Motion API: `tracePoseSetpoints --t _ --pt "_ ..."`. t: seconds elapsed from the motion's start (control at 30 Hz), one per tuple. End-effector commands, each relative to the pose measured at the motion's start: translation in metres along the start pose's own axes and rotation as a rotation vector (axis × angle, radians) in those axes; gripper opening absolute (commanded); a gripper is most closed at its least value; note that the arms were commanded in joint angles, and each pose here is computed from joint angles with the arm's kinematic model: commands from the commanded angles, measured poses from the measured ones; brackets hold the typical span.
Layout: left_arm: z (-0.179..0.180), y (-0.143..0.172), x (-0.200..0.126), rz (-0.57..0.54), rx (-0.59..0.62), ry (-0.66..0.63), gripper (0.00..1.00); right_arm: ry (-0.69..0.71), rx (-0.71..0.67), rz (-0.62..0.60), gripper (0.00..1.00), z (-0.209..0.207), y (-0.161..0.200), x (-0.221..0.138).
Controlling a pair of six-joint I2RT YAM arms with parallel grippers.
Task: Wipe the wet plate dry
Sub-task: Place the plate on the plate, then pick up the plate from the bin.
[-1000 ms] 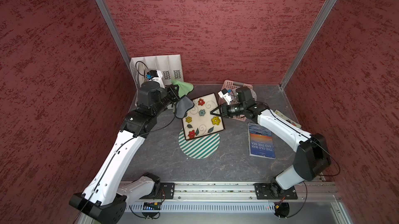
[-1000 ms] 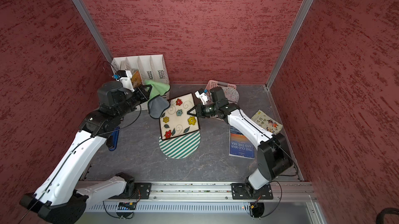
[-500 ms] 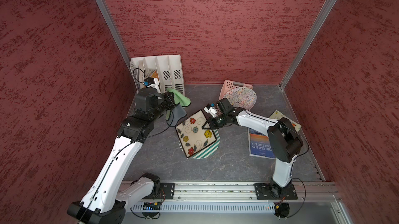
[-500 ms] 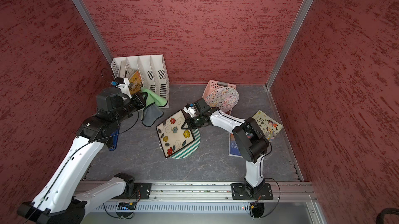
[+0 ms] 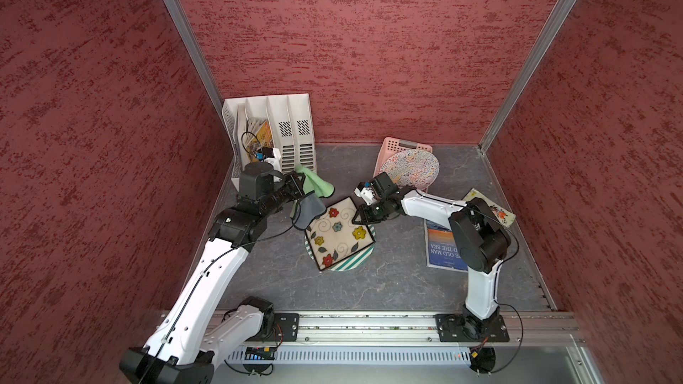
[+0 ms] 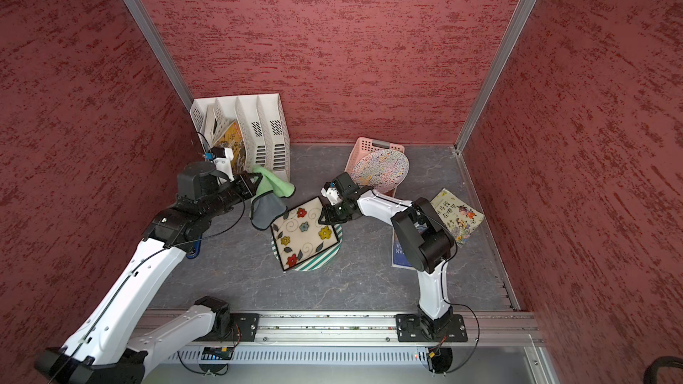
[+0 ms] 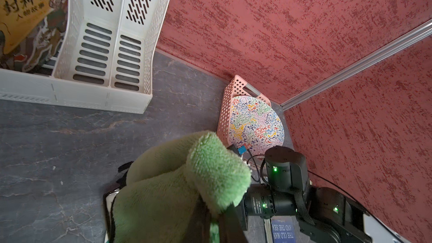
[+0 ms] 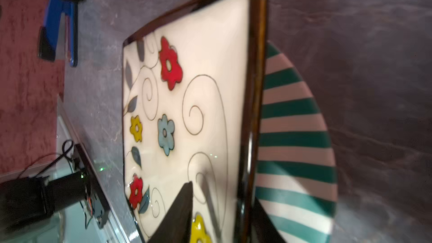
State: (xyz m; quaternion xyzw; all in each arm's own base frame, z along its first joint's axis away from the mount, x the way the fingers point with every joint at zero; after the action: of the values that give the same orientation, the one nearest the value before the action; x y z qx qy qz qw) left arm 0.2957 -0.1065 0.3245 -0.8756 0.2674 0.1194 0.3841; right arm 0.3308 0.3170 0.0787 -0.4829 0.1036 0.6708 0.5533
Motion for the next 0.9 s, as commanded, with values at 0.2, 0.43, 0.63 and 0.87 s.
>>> tracePoseSetpoints --t 0.2,0.43,0.63,0.87 --pt "-0.009 0.000 0.005 0.000 0.020 0.070 0.00 0.120 -0.108 -0.387 0.68 0.036 -0.075 -0.118" --pt "-0.029 -0.009 0.026 0.036 0.059 0.135 0.00 0.384 0.196 -0.629 0.73 -0.069 -0.126 -0.223" --pt "-0.043 -0.013 0.044 0.118 0.106 0.167 0.00 0.571 0.413 -0.546 0.69 -0.177 -0.125 -0.249" --pt "-0.054 -0.012 0.060 0.202 0.100 0.226 0.00 0.594 0.668 -0.503 0.82 -0.262 -0.092 -0.251"
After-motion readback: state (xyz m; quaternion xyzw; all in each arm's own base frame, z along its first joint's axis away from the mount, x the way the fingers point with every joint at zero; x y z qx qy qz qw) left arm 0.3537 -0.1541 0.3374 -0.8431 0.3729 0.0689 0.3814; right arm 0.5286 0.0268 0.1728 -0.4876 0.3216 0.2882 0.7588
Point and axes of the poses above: each gripper's point midway between its finger pads, its own x axis out along the fingers, its own z axis along the line the jaws close on, y = z × x, the point moved 2 cm from there along -x, back along the fingers, and after that the axes turned 8 degrees about -x, right-handed, at the moved point
